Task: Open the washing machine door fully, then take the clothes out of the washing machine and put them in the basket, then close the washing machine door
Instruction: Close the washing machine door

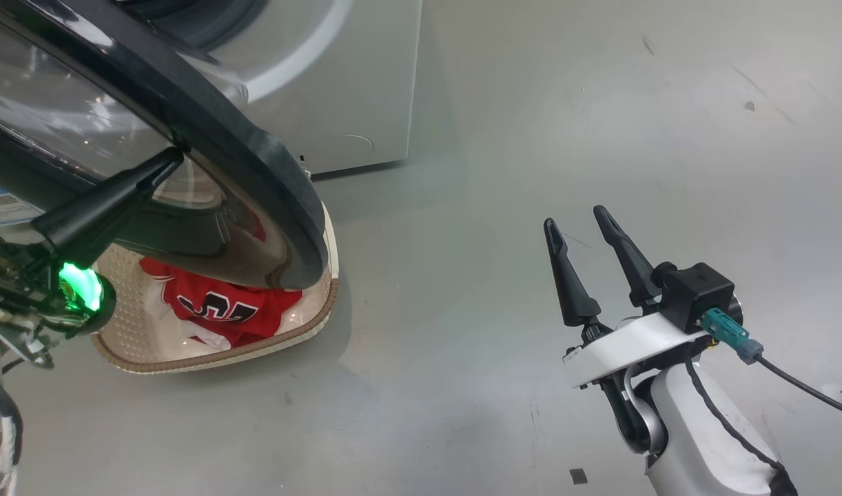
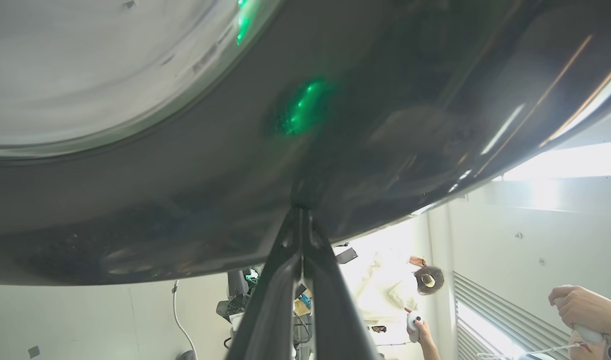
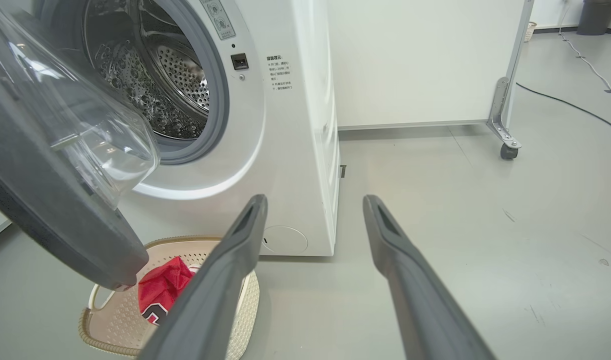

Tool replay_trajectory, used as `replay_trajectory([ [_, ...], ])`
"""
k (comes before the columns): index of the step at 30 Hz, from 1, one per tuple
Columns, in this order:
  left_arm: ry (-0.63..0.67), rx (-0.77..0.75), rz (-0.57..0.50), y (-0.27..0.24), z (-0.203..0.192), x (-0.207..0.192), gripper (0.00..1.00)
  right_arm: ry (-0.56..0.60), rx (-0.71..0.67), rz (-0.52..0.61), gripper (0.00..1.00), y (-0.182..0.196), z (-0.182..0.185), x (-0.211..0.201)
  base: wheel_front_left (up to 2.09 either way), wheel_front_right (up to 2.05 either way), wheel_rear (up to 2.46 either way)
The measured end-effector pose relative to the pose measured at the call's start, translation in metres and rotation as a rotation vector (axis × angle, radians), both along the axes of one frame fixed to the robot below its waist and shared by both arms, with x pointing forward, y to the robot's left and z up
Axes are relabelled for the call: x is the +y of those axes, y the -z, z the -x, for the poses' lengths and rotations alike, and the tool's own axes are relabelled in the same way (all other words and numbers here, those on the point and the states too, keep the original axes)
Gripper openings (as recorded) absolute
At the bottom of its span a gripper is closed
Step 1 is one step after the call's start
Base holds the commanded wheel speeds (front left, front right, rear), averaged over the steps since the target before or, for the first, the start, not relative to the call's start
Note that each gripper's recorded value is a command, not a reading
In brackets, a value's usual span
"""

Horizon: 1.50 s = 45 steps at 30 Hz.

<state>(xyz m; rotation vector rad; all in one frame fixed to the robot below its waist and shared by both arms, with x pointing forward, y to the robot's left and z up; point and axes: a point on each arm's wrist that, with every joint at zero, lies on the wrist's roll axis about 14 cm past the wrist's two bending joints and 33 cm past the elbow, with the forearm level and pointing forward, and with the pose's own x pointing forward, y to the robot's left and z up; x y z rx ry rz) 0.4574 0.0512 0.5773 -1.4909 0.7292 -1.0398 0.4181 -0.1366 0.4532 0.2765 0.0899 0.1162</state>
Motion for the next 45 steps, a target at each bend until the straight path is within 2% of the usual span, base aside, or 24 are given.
replay_trajectory([
  [20,0.073,-0.037,0.033,-0.009,-0.067,-0.052,0.0,0.075,0.04,-0.013,1.0,0.012,-0.007,-0.023,0.0,0.0,0.0],
  [32,0.023,-0.014,0.021,0.001,-0.113,-0.074,0.0,0.093,0.052,-0.021,1.0,0.015,-0.012,-0.029,0.0,0.0,0.0],
  [45,-0.04,0.019,-0.007,0.012,-0.144,-0.093,0.0,0.117,0.066,-0.012,1.0,0.018,-0.011,-0.036,0.0,0.0,0.0],
])
